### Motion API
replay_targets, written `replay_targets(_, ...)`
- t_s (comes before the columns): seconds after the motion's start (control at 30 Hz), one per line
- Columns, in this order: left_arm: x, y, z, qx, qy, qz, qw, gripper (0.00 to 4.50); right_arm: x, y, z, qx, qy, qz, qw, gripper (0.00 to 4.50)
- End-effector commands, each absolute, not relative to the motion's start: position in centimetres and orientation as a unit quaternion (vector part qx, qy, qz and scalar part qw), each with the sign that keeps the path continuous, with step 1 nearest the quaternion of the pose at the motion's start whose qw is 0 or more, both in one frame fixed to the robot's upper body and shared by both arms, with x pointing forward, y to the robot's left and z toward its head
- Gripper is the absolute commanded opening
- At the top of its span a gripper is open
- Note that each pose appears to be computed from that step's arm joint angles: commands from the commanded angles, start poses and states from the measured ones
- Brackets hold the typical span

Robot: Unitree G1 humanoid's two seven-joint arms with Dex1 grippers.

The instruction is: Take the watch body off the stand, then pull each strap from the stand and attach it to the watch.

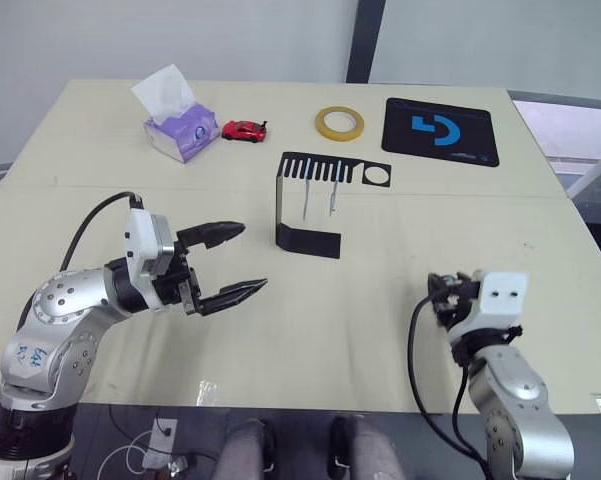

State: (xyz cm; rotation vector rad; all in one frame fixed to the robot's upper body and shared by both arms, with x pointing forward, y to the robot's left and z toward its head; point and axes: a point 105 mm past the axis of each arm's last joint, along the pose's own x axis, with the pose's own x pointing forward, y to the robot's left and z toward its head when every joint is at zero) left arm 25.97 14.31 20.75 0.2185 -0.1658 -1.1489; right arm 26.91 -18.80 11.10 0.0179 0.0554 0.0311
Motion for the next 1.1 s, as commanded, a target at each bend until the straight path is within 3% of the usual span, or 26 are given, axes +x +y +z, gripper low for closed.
replay_targets(0.03, 24.0, 13.0, 20.6, 0.097, -0.079, -0.588, 0.799, 4.50, 26.2, -17.6, 11.9, -0.010, -0.017, 0.053, 0.998, 1.57)
replay_targets(0.4, 22.8, 12.4, 18.5, 0.110, -0.038, -0.651, 0.750, 4.50, 26.8, -18.7, 8.9, -0.009, 0.005, 0.019, 1.000, 1.57)
replay_targets(1.1, 23.8, 13.1, 19.0, 0.125, -0.054, -0.633, 0.762, 4.50, 27.8, -18.9, 7.8, -0.002, -0.002, -0.002, 1.000, 1.57)
